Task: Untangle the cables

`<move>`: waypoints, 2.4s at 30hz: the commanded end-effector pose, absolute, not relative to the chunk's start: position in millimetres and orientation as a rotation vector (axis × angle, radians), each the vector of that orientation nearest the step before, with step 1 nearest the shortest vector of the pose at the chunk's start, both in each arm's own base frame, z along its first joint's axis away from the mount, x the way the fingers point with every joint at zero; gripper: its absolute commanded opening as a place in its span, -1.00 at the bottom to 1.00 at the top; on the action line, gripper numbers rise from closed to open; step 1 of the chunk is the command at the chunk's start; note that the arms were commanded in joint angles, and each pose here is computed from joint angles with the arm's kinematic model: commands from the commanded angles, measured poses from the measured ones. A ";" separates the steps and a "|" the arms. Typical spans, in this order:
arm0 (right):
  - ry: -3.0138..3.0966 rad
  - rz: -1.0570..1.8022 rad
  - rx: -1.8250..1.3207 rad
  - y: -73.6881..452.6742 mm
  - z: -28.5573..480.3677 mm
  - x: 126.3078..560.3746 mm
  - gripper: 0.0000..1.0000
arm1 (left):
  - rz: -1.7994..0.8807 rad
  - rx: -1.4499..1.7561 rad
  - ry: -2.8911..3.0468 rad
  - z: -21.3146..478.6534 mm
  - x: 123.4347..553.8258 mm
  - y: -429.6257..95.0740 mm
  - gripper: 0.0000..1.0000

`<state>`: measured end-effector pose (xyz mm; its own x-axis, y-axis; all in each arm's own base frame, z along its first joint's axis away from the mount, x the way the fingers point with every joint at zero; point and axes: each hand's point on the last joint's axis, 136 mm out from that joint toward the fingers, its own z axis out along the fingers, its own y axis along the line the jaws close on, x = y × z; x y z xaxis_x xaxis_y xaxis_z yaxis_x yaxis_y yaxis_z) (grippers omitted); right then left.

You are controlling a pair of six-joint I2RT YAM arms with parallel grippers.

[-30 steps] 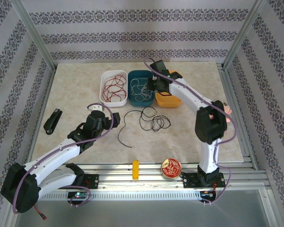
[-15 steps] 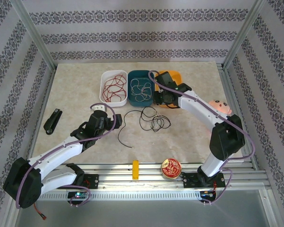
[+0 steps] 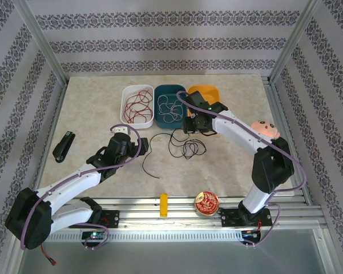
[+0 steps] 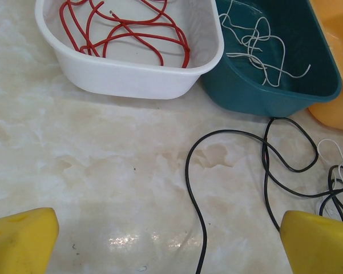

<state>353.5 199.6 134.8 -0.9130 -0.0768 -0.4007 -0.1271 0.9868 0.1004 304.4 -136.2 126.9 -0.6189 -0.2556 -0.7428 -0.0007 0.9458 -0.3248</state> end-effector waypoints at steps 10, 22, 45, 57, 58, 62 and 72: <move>2.849 0.145 -0.198 212.9 110.5 352.8 -0.16 | -0.393 -0.218 2.210 123.3 309.6 -137.0 0.99; 2.936 0.121 -0.276 218.3 90.1 348.6 -0.29 | -0.393 -0.225 2.214 121.1 310.5 -137.4 0.99; 3.026 0.017 -0.314 209.6 56.7 333.6 -0.47 | -0.415 -0.221 2.240 113.9 316.5 -146.4 0.99; 2.994 -0.020 -0.324 208.5 61.3 333.3 -0.86 | -0.412 -0.230 2.243 110.7 315.9 -145.1 0.99; 2.986 -0.014 -0.326 209.4 64.3 334.2 -0.90 | -0.412 -0.230 2.243 110.4 315.8 -145.1 0.99; 2.962 -0.011 -0.326 209.3 73.3 335.3 -1.00 | -0.413 -0.230 2.242 110.3 316.0 -145.3 0.99; 2.744 -0.159 -0.383 207.5 133.8 340.6 -1.00 | -0.412 -0.228 2.243 110.2 315.9 -145.3 0.99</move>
